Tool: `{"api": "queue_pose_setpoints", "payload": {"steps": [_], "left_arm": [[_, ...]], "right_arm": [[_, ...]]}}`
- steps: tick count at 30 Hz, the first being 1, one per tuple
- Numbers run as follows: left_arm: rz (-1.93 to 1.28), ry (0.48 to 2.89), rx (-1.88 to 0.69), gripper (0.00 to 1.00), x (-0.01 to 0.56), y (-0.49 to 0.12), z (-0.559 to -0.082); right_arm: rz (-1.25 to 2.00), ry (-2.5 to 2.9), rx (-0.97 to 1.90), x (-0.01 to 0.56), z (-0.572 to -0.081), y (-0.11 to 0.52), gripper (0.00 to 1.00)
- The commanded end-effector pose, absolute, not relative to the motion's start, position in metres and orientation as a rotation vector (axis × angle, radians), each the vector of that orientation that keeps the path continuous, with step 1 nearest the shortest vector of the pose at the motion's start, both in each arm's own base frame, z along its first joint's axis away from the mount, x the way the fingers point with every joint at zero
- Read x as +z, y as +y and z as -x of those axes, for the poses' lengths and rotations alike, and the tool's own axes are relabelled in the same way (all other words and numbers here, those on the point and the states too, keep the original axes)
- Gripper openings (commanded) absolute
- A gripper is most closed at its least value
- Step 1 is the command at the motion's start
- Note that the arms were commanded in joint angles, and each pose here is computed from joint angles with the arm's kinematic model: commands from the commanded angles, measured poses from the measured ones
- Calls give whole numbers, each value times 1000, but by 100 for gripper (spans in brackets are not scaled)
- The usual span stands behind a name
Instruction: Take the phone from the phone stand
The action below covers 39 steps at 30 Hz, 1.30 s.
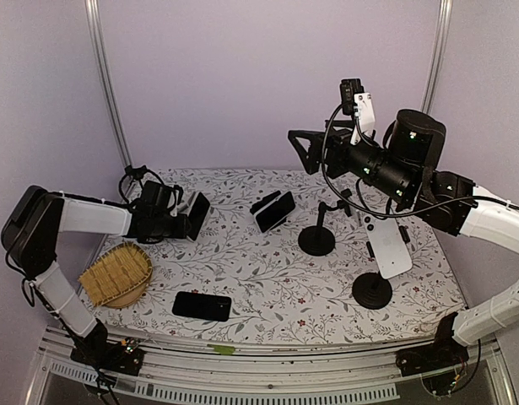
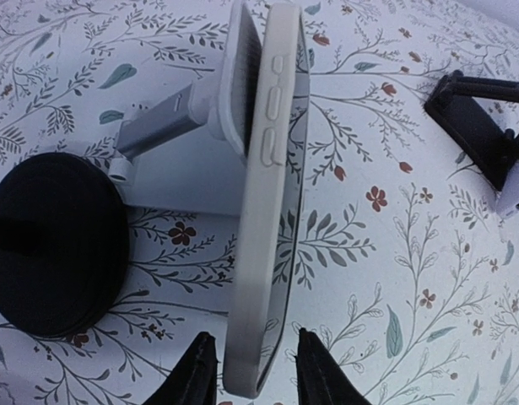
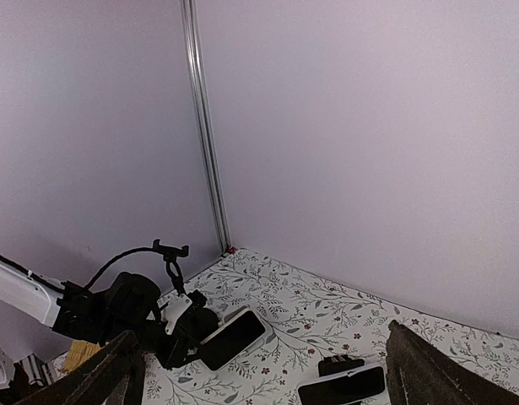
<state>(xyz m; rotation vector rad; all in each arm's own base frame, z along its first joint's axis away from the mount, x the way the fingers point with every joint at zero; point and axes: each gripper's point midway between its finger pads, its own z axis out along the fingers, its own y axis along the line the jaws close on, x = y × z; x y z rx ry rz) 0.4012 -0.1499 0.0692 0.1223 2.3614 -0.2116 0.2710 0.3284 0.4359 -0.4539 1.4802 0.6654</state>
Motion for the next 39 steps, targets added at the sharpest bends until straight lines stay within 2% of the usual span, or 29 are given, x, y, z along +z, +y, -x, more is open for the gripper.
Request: {"api": "queue_pose_setpoints", "payload": {"steps": [1,8,21,28,39], "left_arm": [[-118,2343,-209,33,71,-147,-411],[-123,2337,-230,27,73,-150,-412],[-140,2326,-259,5,78,-155,-413],[-153,2290,-326,0,99,-165,-412],[-191,2205,-368,0,152,-183,-401]], "right_arm": [[450,1461,680,440,-272,330,99],[454,1460,681,440,-271,330,99],[459,1460,687,440,-270,331,99],[459,1462,686,439,-271,331,99],[459,1460,690,440,-270,331,99]]}}
